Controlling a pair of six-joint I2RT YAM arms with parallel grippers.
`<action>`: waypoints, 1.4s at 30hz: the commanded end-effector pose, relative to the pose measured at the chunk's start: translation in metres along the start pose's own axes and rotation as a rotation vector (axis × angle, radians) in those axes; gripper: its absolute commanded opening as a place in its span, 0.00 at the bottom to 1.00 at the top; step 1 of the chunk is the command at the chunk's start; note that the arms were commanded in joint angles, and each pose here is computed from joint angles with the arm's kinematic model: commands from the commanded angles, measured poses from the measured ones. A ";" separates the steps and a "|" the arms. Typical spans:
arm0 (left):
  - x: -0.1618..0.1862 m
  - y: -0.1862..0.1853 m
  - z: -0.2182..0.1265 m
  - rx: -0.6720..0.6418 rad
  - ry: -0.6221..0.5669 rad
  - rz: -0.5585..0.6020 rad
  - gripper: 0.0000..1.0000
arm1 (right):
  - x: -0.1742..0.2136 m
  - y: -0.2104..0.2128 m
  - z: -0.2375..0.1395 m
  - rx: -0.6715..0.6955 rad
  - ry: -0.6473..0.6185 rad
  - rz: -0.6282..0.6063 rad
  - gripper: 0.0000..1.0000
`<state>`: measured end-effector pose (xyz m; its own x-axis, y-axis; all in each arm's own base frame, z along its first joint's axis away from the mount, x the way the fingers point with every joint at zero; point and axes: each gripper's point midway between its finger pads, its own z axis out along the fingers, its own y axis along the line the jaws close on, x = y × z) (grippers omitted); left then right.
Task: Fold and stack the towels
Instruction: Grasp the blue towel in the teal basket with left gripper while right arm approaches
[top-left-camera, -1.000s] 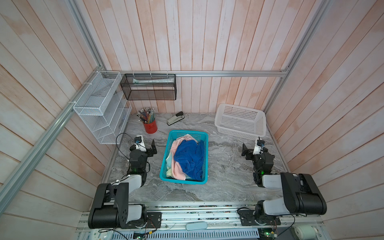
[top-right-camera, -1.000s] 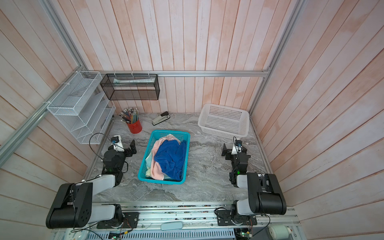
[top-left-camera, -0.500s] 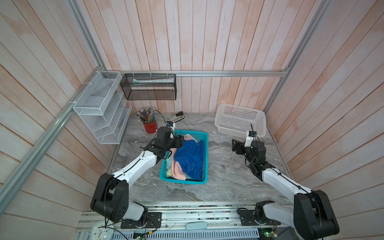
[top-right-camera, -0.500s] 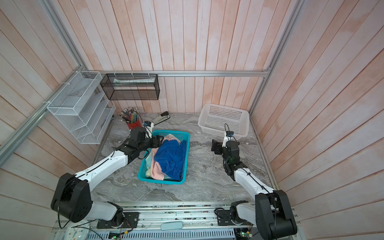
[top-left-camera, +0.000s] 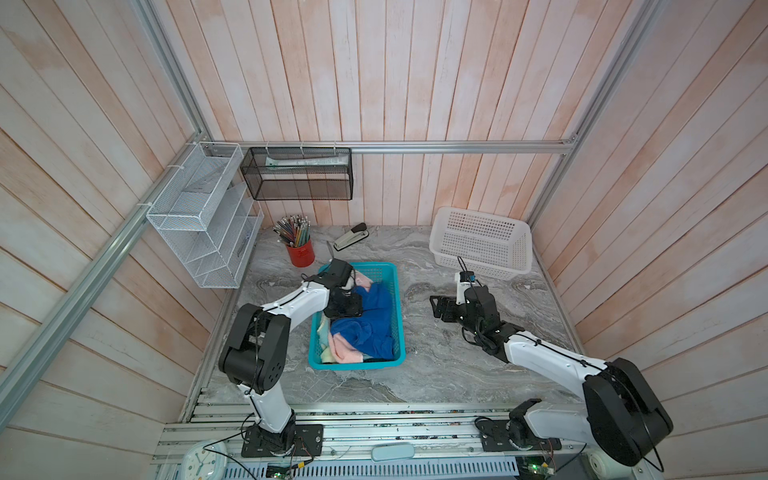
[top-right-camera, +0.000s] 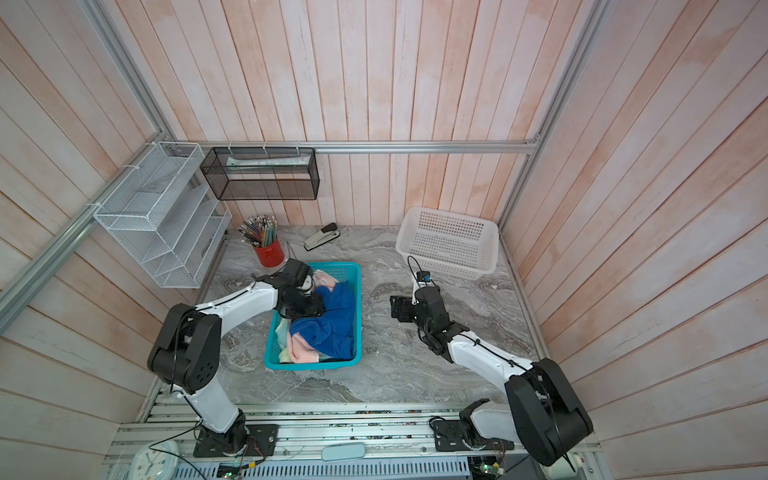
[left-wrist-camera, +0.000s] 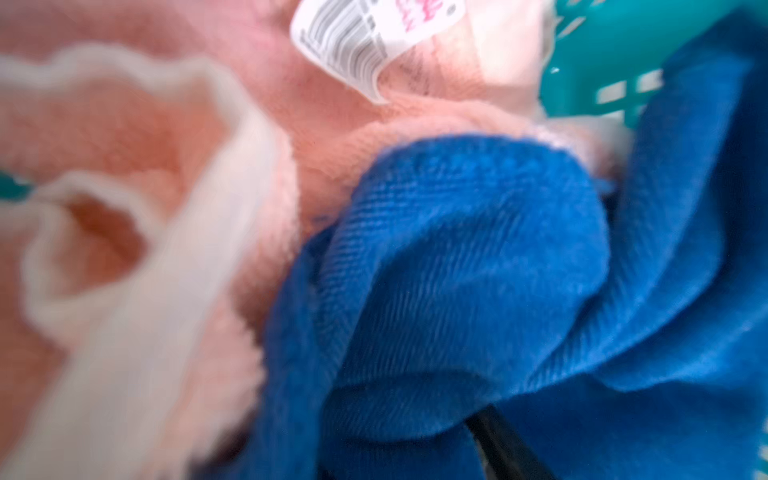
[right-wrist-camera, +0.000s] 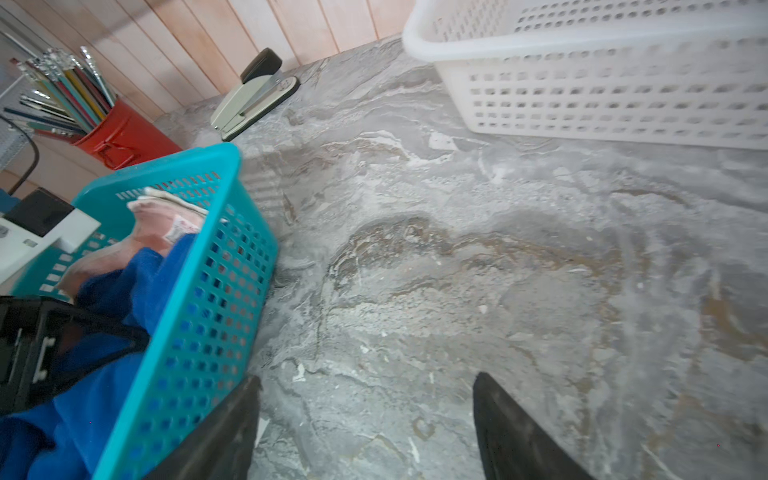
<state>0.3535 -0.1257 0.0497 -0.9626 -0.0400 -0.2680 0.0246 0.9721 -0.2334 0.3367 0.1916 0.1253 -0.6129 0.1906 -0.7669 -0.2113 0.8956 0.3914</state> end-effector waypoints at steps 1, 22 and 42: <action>0.046 0.099 -0.014 -0.208 0.148 -0.114 0.65 | 0.000 0.018 0.013 -0.025 0.007 0.014 0.80; -0.031 0.109 -0.129 -0.287 -0.184 -0.168 0.66 | 0.063 0.135 0.054 -0.289 0.228 -0.136 0.58; 0.040 0.134 -0.122 -0.216 -0.230 -0.557 0.76 | 0.171 0.334 0.063 -0.698 0.444 -0.356 0.21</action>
<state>0.2887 0.0218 0.1204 -0.7654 -0.5489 -0.3360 -0.5045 0.8359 -0.2163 0.2256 0.5318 0.0907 -0.6486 -0.3104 -0.6949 -0.7437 0.4527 0.4919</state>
